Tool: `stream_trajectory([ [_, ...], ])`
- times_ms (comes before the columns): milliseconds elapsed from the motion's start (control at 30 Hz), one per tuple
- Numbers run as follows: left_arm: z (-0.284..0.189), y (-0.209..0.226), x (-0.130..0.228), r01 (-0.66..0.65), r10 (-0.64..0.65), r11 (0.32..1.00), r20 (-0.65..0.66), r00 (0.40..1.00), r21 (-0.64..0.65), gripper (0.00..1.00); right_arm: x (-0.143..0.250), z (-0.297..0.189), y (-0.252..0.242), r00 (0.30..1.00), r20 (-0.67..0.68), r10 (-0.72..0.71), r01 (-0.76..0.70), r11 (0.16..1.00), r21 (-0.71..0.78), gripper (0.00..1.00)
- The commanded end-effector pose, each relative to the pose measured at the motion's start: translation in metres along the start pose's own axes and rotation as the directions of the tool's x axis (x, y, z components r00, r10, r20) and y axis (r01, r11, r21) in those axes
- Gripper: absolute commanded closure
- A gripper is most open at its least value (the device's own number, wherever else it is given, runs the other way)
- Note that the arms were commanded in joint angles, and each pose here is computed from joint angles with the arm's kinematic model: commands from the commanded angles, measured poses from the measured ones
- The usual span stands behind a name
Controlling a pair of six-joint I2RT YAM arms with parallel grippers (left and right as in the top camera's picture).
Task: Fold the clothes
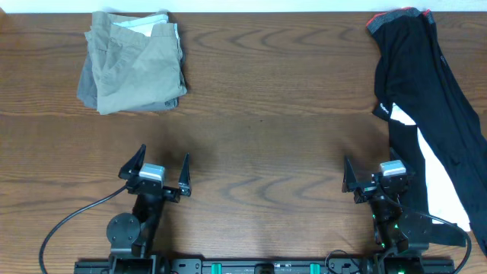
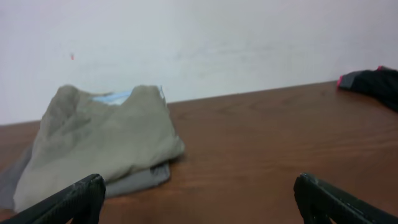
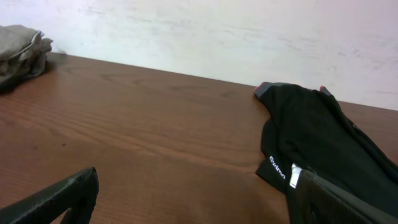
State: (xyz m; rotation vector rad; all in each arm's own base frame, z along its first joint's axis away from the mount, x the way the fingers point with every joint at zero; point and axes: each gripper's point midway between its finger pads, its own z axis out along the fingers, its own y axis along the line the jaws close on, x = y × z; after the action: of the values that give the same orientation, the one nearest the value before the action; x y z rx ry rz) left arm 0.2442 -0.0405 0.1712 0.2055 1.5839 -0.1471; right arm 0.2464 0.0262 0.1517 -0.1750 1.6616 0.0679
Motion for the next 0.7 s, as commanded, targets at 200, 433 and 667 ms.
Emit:
stream_trajectory([
  [200,-0.003,0.015,0.011,-0.007,0.005,0.997,-0.036,0.999,-0.078,0.02,0.001,0.000,0.001,1.000,0.000,-0.010,0.010,1.000,-0.002,0.01],
  [433,-0.004,0.015,0.032,0.019,-0.029,0.996,-0.116,0.993,-0.085,0.02,0.001,0.000,0.001,1.000,0.000,-0.010,0.010,1.000,-0.002,0.01],
  [667,-0.004,0.015,0.032,0.019,-0.029,0.996,-0.118,0.993,-0.086,0.02,0.001,0.000,0.001,1.000,0.000,-0.010,0.010,1.000,-0.002,0.01],
])
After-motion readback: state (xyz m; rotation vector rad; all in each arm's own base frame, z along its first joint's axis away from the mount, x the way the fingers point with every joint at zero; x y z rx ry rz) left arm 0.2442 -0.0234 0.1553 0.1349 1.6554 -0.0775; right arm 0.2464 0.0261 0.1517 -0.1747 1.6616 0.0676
